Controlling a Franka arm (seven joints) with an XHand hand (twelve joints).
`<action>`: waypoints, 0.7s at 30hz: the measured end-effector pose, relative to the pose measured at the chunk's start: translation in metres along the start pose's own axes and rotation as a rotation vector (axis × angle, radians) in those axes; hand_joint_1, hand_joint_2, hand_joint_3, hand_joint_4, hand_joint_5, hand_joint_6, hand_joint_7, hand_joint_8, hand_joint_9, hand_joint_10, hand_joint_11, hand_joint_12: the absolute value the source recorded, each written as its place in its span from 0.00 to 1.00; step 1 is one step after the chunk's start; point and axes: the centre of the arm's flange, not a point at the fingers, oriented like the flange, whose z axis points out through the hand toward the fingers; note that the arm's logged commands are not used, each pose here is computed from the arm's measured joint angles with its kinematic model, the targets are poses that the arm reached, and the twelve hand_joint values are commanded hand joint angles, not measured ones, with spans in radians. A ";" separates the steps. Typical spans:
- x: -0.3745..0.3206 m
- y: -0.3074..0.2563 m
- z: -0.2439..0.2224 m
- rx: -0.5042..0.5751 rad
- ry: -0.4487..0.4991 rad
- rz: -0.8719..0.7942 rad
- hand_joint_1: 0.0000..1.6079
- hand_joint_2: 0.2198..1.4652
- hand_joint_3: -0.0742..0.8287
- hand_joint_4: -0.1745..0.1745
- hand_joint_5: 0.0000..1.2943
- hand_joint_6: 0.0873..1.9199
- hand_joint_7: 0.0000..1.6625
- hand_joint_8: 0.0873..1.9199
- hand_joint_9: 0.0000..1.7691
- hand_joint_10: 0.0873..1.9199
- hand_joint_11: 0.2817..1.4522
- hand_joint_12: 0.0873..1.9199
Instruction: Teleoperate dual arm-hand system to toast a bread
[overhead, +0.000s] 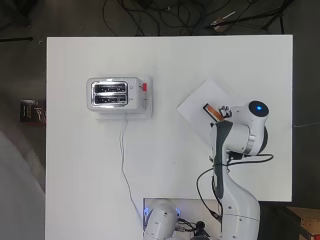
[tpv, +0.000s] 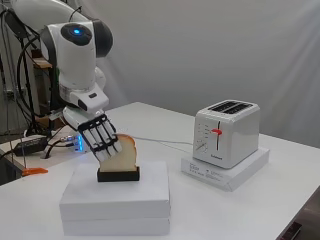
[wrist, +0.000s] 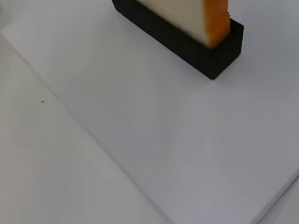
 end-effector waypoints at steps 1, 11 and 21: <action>0.001 0.000 0.000 -0.001 0.006 -0.003 0.63 0.73 0.09 0.27 0.60 0.31 0.58 0.28 0.66 0.05 0.39 0.01; 0.006 -0.015 -0.009 -0.023 0.103 -0.006 0.76 0.79 0.08 0.00 0.50 0.67 0.61 0.54 0.76 0.08 0.37 0.19; 0.114 -0.095 -0.137 -0.203 0.255 -0.336 0.75 0.81 0.08 0.05 0.48 0.71 0.57 0.60 0.73 0.10 0.34 0.29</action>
